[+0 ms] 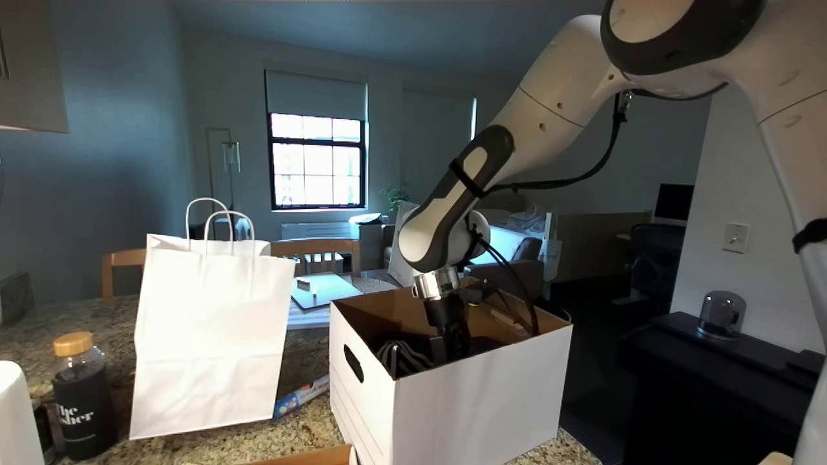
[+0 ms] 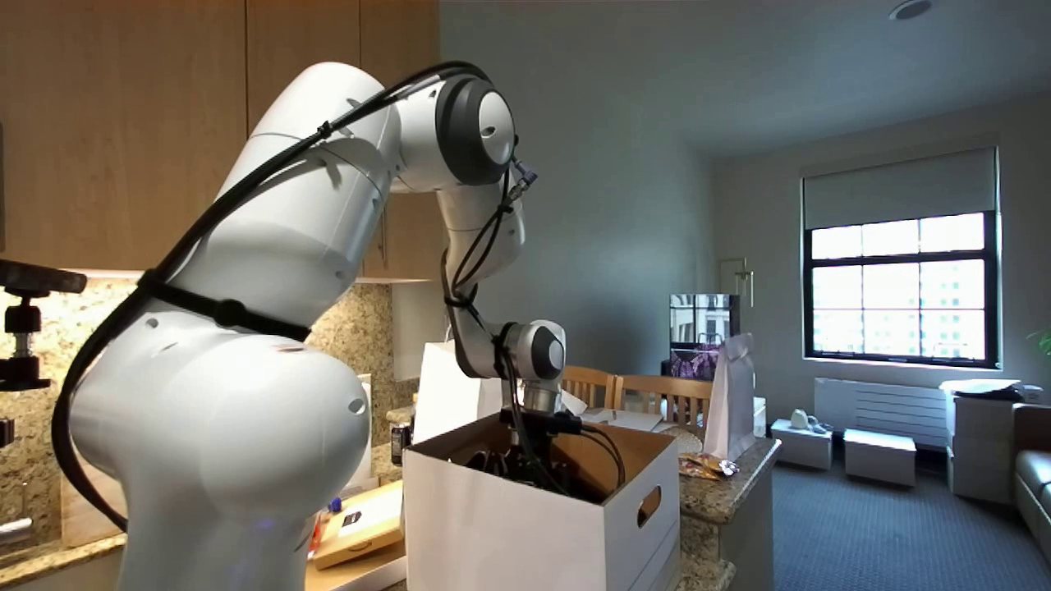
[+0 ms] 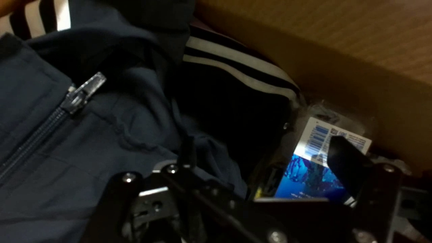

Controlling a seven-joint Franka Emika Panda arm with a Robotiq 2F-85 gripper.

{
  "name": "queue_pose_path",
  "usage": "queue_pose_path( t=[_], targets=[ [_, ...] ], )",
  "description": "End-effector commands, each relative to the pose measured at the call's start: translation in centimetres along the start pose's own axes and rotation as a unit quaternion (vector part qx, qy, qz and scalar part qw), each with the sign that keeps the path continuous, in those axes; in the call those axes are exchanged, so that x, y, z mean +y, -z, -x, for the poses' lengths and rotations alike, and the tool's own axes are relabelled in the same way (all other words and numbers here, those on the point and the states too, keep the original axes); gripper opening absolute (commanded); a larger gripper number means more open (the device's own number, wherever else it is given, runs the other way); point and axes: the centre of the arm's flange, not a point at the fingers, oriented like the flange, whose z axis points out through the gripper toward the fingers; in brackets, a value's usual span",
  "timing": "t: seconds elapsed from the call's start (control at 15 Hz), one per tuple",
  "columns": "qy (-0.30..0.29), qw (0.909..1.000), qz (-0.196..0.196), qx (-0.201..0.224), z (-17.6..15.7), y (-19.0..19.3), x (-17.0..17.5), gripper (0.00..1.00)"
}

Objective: Remove three bottles from the box

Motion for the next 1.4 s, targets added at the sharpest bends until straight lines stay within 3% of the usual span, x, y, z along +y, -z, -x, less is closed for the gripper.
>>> queue_pose_path(
  t=[0.0,1.33],
  targets=[
    [-0.006,0.9999,-0.01,0.002,0.2,0.1,-0.2,1.0],
    [0.047,0.9987,-0.005,0.021,-2.0,1.3,-4.2,1.0]
  ],
)
